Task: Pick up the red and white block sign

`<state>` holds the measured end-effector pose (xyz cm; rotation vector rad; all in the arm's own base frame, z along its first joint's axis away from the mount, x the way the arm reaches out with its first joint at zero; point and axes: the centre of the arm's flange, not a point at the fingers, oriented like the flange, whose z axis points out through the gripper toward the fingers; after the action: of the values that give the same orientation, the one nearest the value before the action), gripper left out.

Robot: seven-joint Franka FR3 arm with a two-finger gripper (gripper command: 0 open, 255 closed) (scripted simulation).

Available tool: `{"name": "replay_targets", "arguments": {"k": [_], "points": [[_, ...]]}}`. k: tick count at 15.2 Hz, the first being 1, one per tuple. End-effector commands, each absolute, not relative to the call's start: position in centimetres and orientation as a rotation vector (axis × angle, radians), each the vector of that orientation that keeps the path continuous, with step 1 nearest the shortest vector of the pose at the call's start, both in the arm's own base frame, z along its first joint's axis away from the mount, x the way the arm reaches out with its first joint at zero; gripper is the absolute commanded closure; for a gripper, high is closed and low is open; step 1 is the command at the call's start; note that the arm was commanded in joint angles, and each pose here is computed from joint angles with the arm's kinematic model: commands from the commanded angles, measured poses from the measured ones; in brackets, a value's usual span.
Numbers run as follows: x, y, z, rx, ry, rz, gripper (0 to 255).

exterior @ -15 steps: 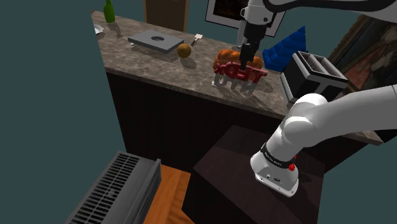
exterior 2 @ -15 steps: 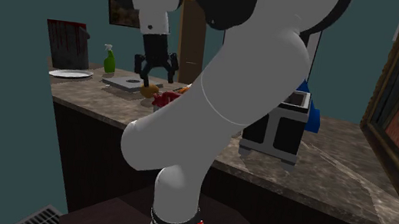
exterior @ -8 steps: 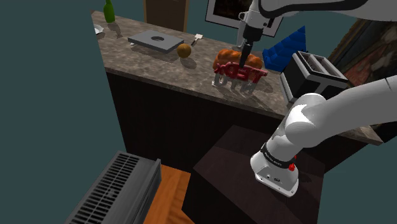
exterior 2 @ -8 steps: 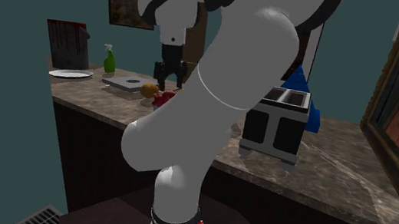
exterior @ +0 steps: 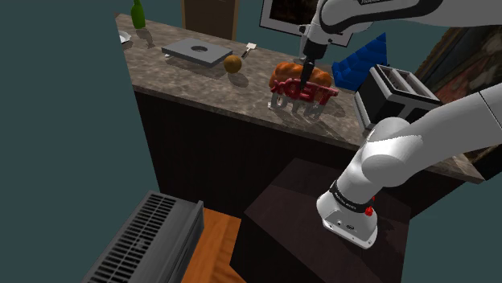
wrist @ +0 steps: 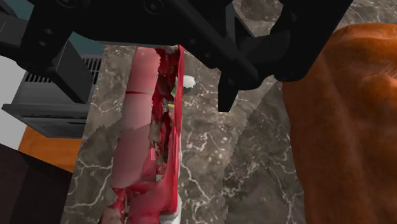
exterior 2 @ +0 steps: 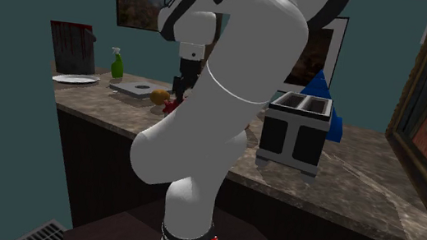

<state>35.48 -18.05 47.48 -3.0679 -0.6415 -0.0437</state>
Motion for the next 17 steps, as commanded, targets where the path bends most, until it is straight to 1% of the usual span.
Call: {"name": "replay_targets", "arguments": {"k": [1,4,5,14,17], "points": [[35.4,-18.1,46.4,-3.068,-0.643,-0.045,0],[35.4,-18.1,45.5,-3.068,-0.643,-0.045,0],[35.4,-18.1,45.5,-3.068,-0.643,-0.045,255],[35.4,-18.1,45.5,-3.068,-0.643,-0.045,255],[35.4,-18.1,47.1,-3.068,-0.643,-0.045,255]]}}
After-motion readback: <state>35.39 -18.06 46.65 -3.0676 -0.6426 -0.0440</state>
